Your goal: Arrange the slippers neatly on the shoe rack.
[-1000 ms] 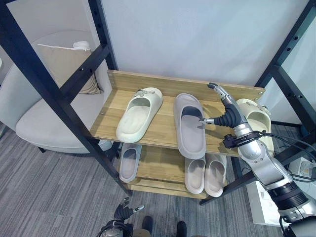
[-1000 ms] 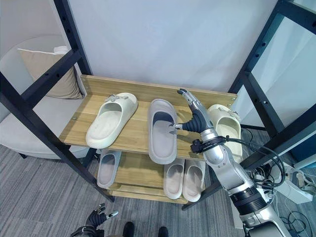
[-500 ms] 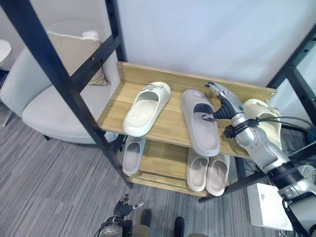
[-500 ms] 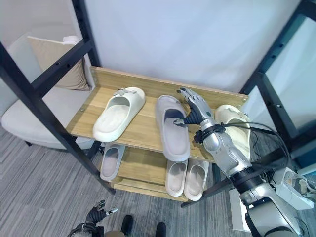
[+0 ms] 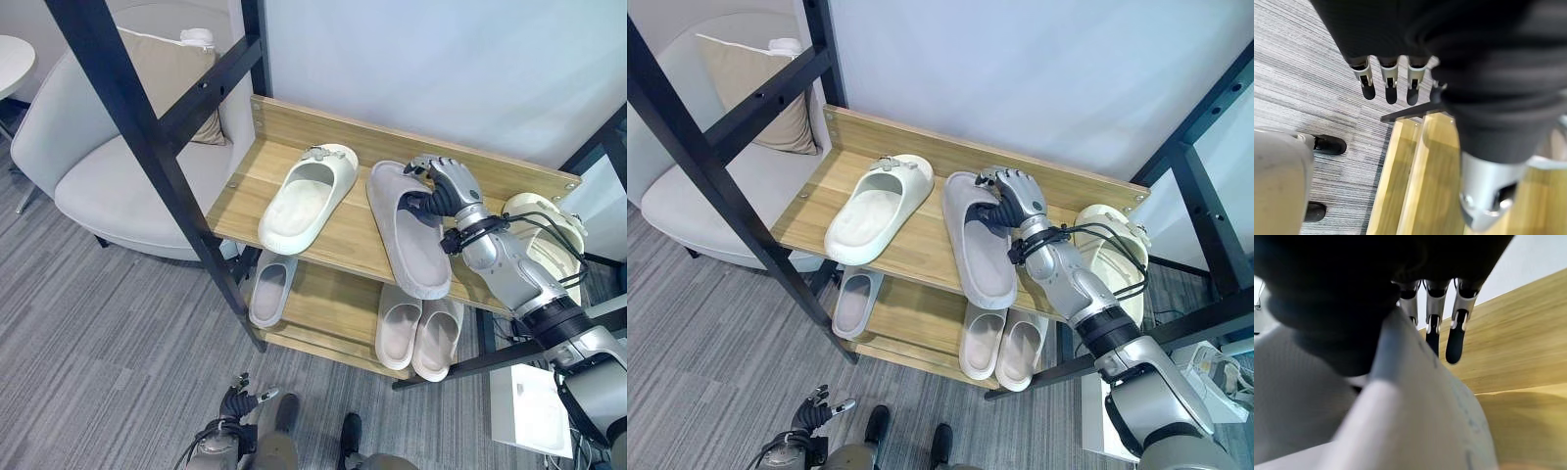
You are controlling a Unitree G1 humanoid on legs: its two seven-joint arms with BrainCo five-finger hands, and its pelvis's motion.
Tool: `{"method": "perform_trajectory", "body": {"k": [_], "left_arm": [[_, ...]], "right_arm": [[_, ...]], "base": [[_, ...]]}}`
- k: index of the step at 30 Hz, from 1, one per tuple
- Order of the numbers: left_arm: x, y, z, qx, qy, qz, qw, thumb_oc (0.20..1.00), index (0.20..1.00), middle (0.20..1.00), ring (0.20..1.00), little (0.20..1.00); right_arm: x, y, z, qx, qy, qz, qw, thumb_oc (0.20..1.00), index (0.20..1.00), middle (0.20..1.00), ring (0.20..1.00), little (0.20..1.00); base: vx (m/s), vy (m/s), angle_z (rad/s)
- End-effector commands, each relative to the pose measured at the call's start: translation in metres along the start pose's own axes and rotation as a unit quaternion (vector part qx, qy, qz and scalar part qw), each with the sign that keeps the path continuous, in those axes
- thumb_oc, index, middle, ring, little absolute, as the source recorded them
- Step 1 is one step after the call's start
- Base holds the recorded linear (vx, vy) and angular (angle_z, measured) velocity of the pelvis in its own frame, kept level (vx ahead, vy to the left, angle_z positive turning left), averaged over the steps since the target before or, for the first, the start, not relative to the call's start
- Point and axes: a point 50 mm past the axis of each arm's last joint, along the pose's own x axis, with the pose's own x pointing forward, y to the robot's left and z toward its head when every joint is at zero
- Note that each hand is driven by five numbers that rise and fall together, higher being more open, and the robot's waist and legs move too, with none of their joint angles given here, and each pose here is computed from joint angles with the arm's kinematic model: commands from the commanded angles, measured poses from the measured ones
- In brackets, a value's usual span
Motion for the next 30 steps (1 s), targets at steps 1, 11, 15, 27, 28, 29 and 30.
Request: {"method": "perform_trajectory", "body": {"k": [1,11,15,27,28,29,30], "left_arm": [[0.01,-0.007,0.032,0.008,-0.057,-0.012,0.998,1.0,1.0,1.0,1.0,1.0],[0.008,-0.005,0.028,0.002,-0.05,-0.005,0.999,1.0,1.0,1.0,1.0,1.0],[0.007,-0.003,0.023,-0.001,-0.039,0.007,0.999,1.0,1.0,1.0,1.0,1.0],[-0.002,-0.006,-0.002,-0.012,0.0,0.019,1.0,1.0,1.0,1.0,1.0,1.0],[-0.002,-0.006,-0.005,-0.012,0.006,0.02,1.0,1.0,1.0,1.0,1.0,1.0],[-0.002,-0.006,-0.007,-0.015,0.011,0.022,1.0,1.0,1.0,1.0,1.0,1.0],[-0.003,-0.006,-0.01,-0.016,0.017,0.023,0.999,1.0,1.0,1.0,1.0,1.0]], "right_arm": [[0.0,0.02,0.001,-0.027,-0.003,0.041,0.999,0.2,0.2,0.2,0.2,0.2],[-0.021,-0.013,0.004,0.113,0.016,-0.11,0.987,0.2,0.2,0.2,0.2,0.2],[-0.033,-0.048,0.029,0.192,-0.04,-0.219,0.956,0.2,0.2,0.2,0.2,0.2],[-0.086,-0.11,0.101,0.374,-0.267,-0.324,0.827,0.2,0.2,0.2,0.2,0.2],[-0.089,-0.106,0.111,0.439,-0.295,-0.28,0.801,0.2,0.2,0.2,0.2,0.2],[-0.09,-0.103,0.118,0.473,-0.312,-0.25,0.785,0.2,0.2,0.2,0.2,0.2],[-0.092,-0.101,0.125,0.518,-0.328,-0.224,0.758,0.2,0.2,0.2,0.2,0.2]], "base": [[0.0,0.0,0.0],[0.0,0.001,0.02],[-0.01,-0.004,-0.01],[-0.01,-0.012,-0.04],[0.02,-0.015,-0.05],[-0.01,-0.017,-0.07],[0.0,-0.013,-0.05]]}}
